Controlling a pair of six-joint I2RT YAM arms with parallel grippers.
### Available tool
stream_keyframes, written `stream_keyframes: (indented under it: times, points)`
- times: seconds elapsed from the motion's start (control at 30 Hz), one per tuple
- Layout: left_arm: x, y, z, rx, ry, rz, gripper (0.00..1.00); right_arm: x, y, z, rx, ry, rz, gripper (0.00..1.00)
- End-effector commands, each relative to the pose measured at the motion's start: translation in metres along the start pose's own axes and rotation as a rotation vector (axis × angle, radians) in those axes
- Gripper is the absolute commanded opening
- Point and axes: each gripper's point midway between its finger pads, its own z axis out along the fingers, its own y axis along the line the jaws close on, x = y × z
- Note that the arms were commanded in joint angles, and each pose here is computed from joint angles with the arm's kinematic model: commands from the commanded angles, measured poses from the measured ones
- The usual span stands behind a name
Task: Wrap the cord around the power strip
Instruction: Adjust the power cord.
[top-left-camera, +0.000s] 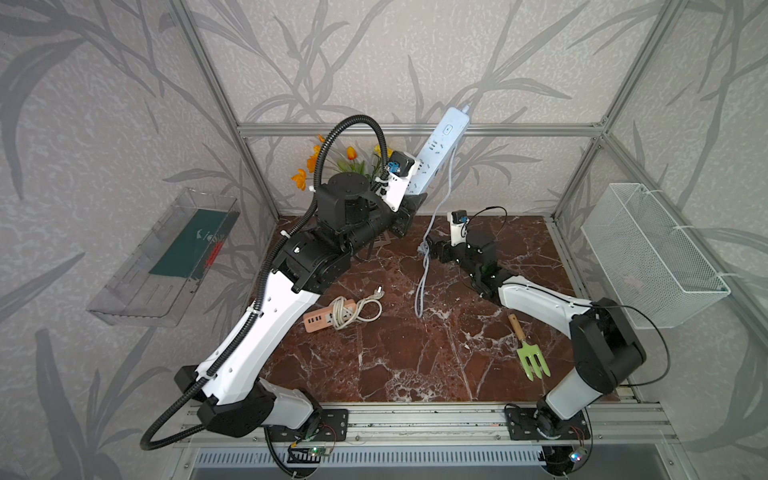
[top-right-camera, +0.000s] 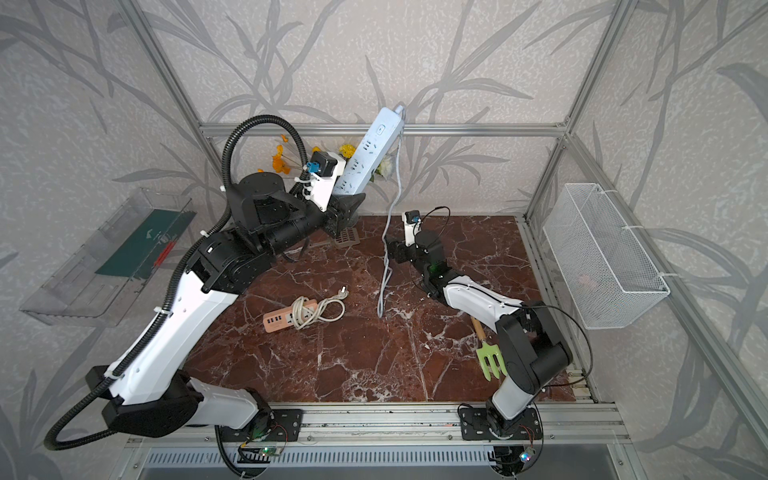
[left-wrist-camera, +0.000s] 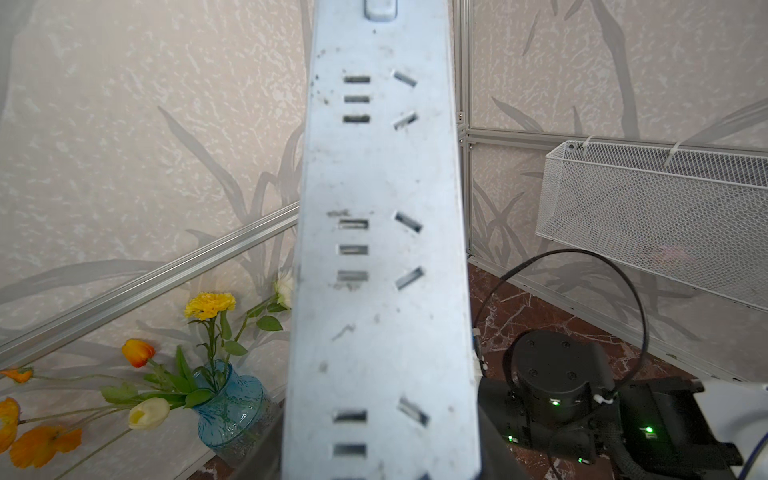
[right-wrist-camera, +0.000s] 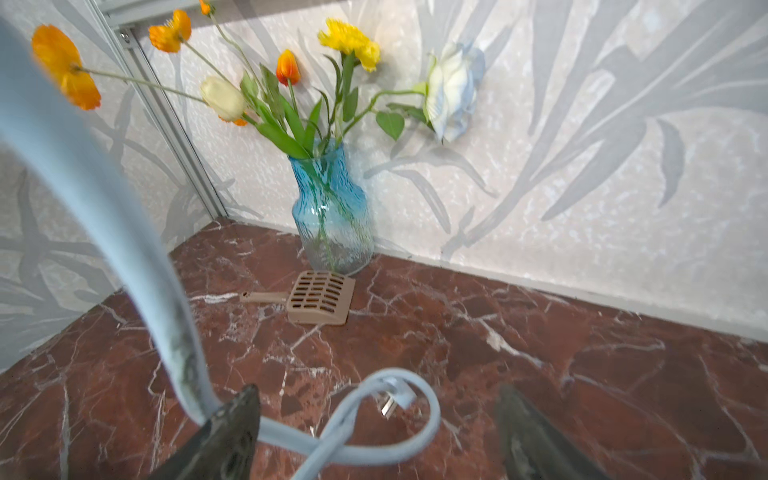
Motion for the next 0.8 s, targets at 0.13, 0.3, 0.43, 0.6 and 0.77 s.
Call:
stream_keyframes:
  times: [0.13, 0.3, 0.43, 0.6, 0.77]
  points:
    - [-0.052, 0.027, -0.029, -0.116, -0.172, -0.006, 0.00, 0.010, -0.002, -0.022, 0.032, 0.039, 0.068, 0.80]
    - [-0.040, 0.030, -0.014, -0.130, -0.146, 0.008, 0.00, 0.038, -0.002, -0.092, 0.157, 0.237, 0.212, 0.75]
    - [-0.035, 0.027, -0.004, -0.110, -0.139, -0.007, 0.00, 0.068, 0.021, -0.129, 0.267, 0.356, 0.357, 0.77]
    - [-0.033, 0.022, -0.005, -0.086, -0.142, -0.036, 0.00, 0.074, 0.036, -0.121, 0.293, 0.332, 0.556, 0.77]
    - [-0.026, 0.013, -0.005, -0.048, -0.147, -0.088, 0.00, 0.079, 0.045, -0.085, 0.337, 0.305, 0.696, 0.79]
